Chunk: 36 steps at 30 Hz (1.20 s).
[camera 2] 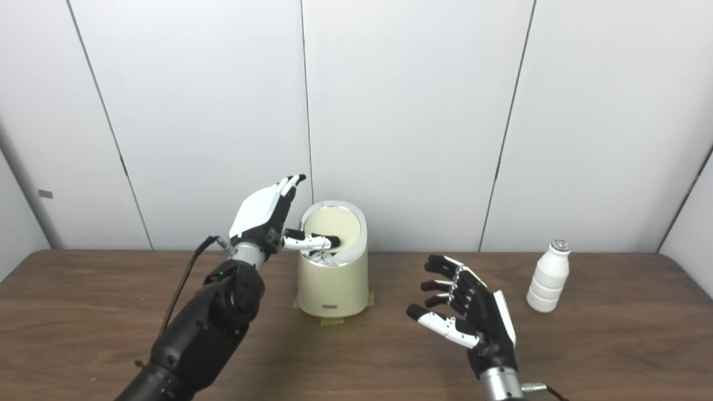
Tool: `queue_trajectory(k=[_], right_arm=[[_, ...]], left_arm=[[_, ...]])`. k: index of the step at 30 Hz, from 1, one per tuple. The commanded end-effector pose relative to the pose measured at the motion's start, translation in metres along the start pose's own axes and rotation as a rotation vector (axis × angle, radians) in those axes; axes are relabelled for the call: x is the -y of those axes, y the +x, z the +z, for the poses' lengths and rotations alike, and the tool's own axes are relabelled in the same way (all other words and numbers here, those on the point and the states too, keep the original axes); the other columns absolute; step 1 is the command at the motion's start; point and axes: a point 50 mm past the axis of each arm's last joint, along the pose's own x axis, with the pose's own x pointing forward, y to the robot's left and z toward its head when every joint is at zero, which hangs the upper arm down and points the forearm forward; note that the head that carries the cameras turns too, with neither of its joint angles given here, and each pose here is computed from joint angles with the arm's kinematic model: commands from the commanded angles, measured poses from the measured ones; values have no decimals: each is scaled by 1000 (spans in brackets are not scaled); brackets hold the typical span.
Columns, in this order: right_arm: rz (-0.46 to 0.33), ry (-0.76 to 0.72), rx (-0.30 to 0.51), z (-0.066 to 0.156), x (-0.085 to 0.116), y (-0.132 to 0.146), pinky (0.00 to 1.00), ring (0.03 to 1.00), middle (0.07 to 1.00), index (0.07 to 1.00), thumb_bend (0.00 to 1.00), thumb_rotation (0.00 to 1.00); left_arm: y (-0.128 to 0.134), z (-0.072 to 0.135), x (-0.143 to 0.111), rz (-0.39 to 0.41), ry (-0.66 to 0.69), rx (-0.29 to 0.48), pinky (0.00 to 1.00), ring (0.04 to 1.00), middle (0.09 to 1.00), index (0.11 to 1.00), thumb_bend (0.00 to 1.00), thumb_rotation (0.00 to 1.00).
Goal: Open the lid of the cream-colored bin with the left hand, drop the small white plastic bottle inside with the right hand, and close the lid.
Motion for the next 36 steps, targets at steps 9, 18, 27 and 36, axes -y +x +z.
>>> queue_trajectory(k=[9,18,27,36], right_arm=[[-1,-13,89,19,0,15,498,627,744,728,843,288],[5,-15,92,19,0,14,494,630,744,730,853,307],[0,-18,85,16,2,16,487,632,745,729,840,309],[4,-2,80,19,-1,14,481,617,733,725,811,259]], left_arm=[[-5,6,-16,-54,173,34,781,979,1000,1000,903,15],[-25,0,-41,258,-406,158,747,878,907,926,769,238],[-78,-23,-35,285,-707,184,732,866,880,889,713,321],[-127,-73,-2,296,-779,90,666,782,847,894,741,387]])
